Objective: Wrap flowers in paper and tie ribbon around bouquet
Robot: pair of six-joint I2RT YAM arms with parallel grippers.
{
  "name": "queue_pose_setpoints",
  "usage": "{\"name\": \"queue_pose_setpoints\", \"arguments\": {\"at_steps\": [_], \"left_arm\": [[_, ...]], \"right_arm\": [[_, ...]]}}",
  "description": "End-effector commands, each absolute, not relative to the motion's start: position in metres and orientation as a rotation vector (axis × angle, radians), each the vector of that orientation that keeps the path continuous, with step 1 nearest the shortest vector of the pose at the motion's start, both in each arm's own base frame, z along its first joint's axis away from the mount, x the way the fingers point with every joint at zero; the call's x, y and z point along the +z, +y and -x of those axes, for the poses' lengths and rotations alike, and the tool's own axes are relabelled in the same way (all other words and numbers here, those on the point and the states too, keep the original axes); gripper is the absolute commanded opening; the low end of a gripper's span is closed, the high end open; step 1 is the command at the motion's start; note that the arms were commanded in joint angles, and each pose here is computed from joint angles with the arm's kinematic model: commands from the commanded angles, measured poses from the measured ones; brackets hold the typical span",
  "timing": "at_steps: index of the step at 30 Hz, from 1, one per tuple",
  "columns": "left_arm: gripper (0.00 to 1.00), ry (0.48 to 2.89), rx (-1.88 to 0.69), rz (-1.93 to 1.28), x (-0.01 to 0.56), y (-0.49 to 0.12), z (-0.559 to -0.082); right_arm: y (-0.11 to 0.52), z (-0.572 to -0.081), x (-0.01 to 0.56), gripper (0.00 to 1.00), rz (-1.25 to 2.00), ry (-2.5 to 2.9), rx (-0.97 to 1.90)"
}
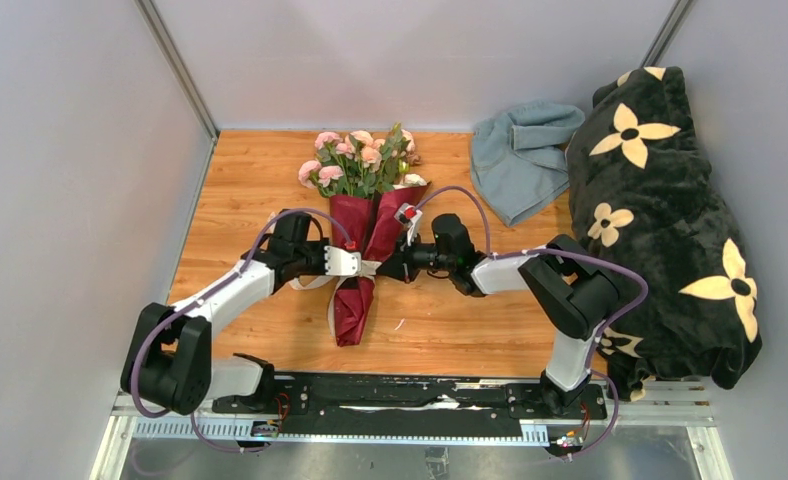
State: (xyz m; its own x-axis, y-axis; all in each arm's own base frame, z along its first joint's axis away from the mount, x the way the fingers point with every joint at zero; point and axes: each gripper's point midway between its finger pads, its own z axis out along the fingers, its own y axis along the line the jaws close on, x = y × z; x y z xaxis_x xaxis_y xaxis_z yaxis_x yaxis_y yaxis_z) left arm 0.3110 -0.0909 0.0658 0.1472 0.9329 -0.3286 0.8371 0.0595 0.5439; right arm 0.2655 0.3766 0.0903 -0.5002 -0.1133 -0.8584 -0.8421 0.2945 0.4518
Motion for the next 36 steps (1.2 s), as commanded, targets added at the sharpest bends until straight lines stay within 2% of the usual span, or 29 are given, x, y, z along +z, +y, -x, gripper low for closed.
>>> {"name": "queue_pose_setpoints", "arguments": {"at_steps": [1,5,14,22,31,32,34,35,36], "left_arm": [[0.0,1.546,0.314,-1.74,0.083,-0.096,-0.346],[0.0,1.464,0.329,-1.711,0.085,-0.102,-0.369],[0.0,1.378,0.28,-1.889,0.044,-0.102,-0.366],[0.0,1.399,0.289,-1.933,0.028,-0.082,-0.376],[0.0,1.39,0.235,-1.883,0.034,-0.093,-0.373],[0.12,1.386,0.241,-1.861,0.041,-0.094,-0.373],[0.53,1.384,0.265,-1.829,0.056,-0.092,-0.373],[0.69,1.384,0.294,-1.819,0.067,-0.089,-0.372],[0.78,1.401,0.301,-1.817,0.071,-0.086,-0.37]], "right_arm": [[0.371,-0.252,0.082,0.0,0.942,1.872,1.184],[0.357,-0.238,0.065,0.0,0.958,1.962,1.142],[0.341,-0.218,0.036,0.0,0.954,2.098,1.152],[0.325,-0.202,0.016,0.0,0.993,2.203,1.125],[0.327,-0.202,0.015,0.0,1.002,2.205,1.14],[0.328,-0.204,0.017,0.0,1.007,2.196,1.139],[0.332,-0.207,0.022,0.0,1.016,2.182,1.143],[0.333,-0.208,0.023,0.0,1.02,2.181,1.146],[0.335,-0.209,0.025,0.0,1.026,2.174,1.149]]}}
